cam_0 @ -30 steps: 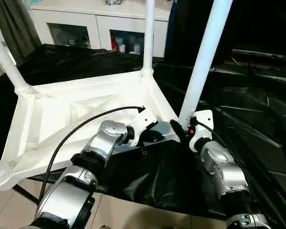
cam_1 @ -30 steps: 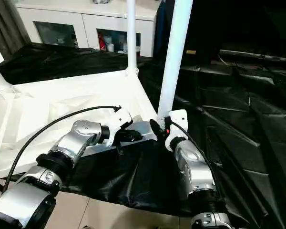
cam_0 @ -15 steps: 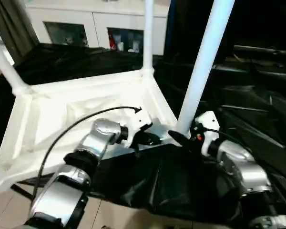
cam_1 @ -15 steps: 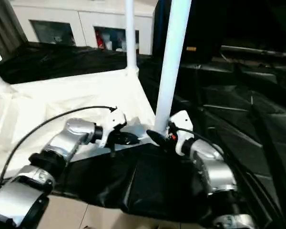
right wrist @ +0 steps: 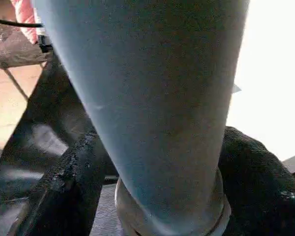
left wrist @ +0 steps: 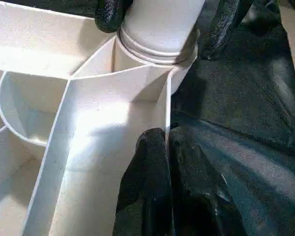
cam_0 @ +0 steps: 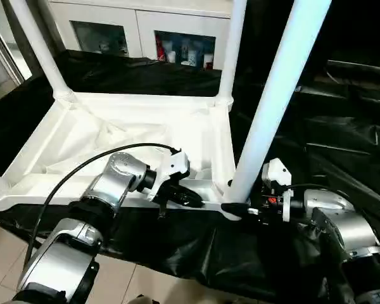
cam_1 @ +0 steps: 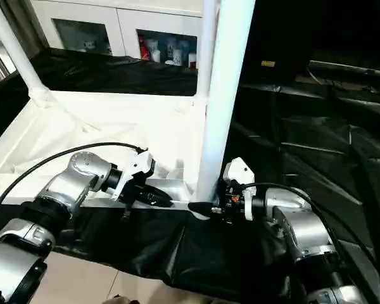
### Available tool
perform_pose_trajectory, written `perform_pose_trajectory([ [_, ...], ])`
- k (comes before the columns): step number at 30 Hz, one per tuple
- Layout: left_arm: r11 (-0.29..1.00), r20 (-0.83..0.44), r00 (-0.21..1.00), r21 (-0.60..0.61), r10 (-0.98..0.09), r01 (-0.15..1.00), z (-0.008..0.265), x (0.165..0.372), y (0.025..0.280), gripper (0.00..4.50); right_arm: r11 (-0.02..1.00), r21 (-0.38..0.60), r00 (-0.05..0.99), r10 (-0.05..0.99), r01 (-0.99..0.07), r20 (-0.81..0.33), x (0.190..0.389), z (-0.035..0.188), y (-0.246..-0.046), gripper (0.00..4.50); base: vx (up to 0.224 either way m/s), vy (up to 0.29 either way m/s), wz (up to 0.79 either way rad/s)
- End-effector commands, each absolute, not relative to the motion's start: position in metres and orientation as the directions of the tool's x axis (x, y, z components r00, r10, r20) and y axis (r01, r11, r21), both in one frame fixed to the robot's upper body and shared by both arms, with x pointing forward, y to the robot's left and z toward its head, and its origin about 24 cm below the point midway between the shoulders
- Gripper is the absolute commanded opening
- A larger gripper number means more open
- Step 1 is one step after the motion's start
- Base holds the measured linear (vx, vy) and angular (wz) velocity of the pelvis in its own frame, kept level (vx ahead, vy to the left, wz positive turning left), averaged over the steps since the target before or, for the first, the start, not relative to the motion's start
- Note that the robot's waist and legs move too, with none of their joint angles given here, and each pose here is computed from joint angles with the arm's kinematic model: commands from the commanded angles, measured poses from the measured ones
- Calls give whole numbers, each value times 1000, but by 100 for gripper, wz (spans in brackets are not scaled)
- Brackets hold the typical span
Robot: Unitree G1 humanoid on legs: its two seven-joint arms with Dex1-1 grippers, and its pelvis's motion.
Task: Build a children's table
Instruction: Rotate leg to tighten
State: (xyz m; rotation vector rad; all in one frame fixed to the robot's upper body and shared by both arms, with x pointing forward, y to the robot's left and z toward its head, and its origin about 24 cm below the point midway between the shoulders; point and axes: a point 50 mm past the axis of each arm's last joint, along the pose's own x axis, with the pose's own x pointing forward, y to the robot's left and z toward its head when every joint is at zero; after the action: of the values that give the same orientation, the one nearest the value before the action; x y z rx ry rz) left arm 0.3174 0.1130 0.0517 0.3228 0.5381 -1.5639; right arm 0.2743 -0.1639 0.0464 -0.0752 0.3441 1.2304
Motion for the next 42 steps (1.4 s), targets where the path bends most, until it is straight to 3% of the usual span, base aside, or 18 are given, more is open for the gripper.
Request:
perform_pose_trajectory([
  [1, -2, -537, -102, -183, -837, 983, 43, 312, 116, 0, 287, 152, 236, 928, -946, -288, 273, 48, -159, 316, 0, 0, 0],
  [8, 30, -540, -62, -159, -839, 987, 44, 315, 113, 0, 259, 182, 200, 936, -949, -289, 269, 43, -155, 261, 0, 0, 0],
  [12, 85, -537, 7, -121, -844, 989, 45, 320, 110, 0, 315, 190, 255, 924, -930, -284, 268, 37, -152, 243, 0, 0, 0],
  [17, 269, -501, 218, -30, -837, 963, 45, 334, 92, 0, 594, 184, 532, 793, -783, -298, 276, 17, -142, 218, 0, 0, 0],
  [19, 272, -501, 222, -29, -837, 962, 45, 334, 92, 0, 600, 184, 537, 789, -779, -299, 276, 16, -141, 211, 0, 0, 0],
  [22, 374, -467, 326, -11, -822, 927, 44, 339, 72, 0, 756, 185, 686, 650, -628, -327, 276, -1, -121, 206, 0, 0, 0],
  [25, 417, -453, 373, 2, -810, 909, 44, 340, 58, 0, 833, 181, 764, 553, -524, -333, 281, -5, -106, 201, 0, 0, 0],
  [29, 428, -442, 392, 21, -807, 904, 43, 338, 46, 0, 852, 176, 795, 523, -492, -308, 287, -1, -92, 199, 0, 0, 0],
  [33, 399, -439, 365, 16, -821, 917, 41, 334, 44, 0, 833, 147, 784, 552, -534, -283, 290, 4, -87, 198, 0, 0, 0],
  [34, 392, -442, 360, 19, -822, 920, 41, 334, 45, 0, 819, 139, 774, 573, -557, -270, 290, 6, -86, 253, 0, 0, 0],
  [35, 378, -448, 346, 19, -824, 926, 40, 334, 49, 0, 803, 149, 762, 595, -577, -255, 291, 8, -88, 267, 0, 0, 0],
  [42, 307, -485, 275, 14, -830, 952, 41, 334, 65, 0, 722, 131, 681, 688, -680, -252, 293, 15, -107, 304, 0, 0, 0],
])
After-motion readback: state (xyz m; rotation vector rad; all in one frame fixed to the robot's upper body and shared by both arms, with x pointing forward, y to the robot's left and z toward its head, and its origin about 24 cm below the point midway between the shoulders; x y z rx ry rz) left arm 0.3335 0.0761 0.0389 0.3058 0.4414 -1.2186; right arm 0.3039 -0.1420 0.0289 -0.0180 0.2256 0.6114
